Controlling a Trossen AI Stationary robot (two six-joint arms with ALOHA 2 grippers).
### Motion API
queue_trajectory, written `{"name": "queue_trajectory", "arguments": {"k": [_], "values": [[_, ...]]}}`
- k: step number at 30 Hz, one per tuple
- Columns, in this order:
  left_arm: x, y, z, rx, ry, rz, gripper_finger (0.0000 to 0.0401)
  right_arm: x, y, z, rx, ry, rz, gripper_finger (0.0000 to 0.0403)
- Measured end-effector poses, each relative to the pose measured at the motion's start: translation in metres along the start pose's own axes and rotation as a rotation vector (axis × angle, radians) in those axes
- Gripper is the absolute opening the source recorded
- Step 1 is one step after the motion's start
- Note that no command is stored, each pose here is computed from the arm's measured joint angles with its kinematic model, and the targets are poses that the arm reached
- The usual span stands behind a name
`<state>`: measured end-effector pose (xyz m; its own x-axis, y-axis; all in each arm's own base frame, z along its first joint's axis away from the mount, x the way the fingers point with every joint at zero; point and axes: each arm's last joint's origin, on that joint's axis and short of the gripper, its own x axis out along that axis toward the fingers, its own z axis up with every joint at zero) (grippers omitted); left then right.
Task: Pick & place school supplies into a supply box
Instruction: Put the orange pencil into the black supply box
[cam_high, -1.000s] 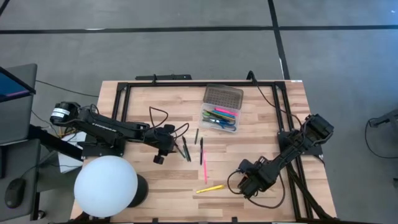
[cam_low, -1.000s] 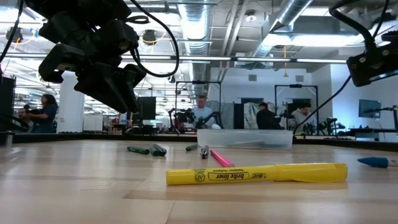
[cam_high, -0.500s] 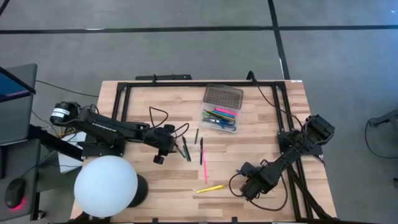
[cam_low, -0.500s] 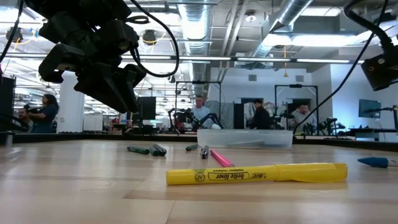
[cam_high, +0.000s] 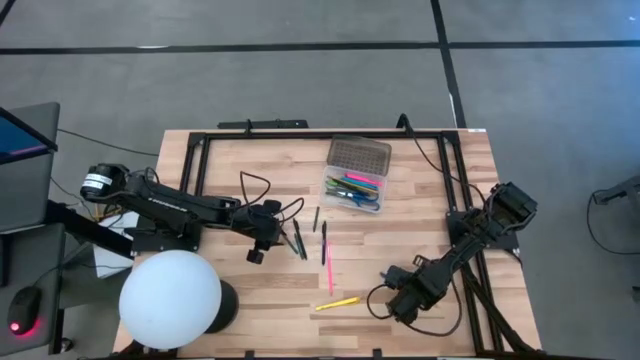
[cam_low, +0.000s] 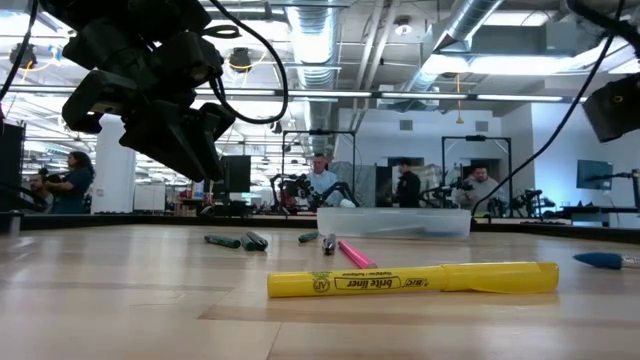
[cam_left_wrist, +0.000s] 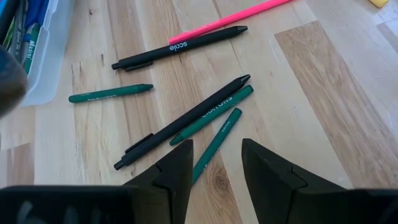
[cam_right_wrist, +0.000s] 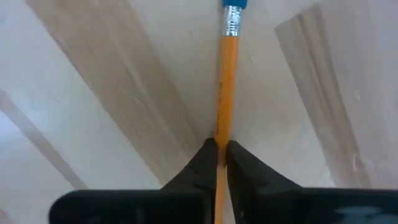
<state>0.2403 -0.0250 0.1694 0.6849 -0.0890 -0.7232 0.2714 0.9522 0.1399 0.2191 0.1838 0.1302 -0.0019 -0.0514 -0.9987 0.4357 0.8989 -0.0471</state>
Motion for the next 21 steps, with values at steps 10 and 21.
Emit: {"name": "queue_trajectory", "arguments": {"k": [10,21], "values": [[0.0,0.0,0.001,0.008,-0.006,0.002,0.0133,0.001,-0.011,0.027,-0.12,-0.029,0.004,0.0004],[0.0,0.0,0.001,0.009,-0.006,0.002,0.0133,0.001,-0.009,0.034,-0.272,-0.138,-0.017,0.0002]]}}
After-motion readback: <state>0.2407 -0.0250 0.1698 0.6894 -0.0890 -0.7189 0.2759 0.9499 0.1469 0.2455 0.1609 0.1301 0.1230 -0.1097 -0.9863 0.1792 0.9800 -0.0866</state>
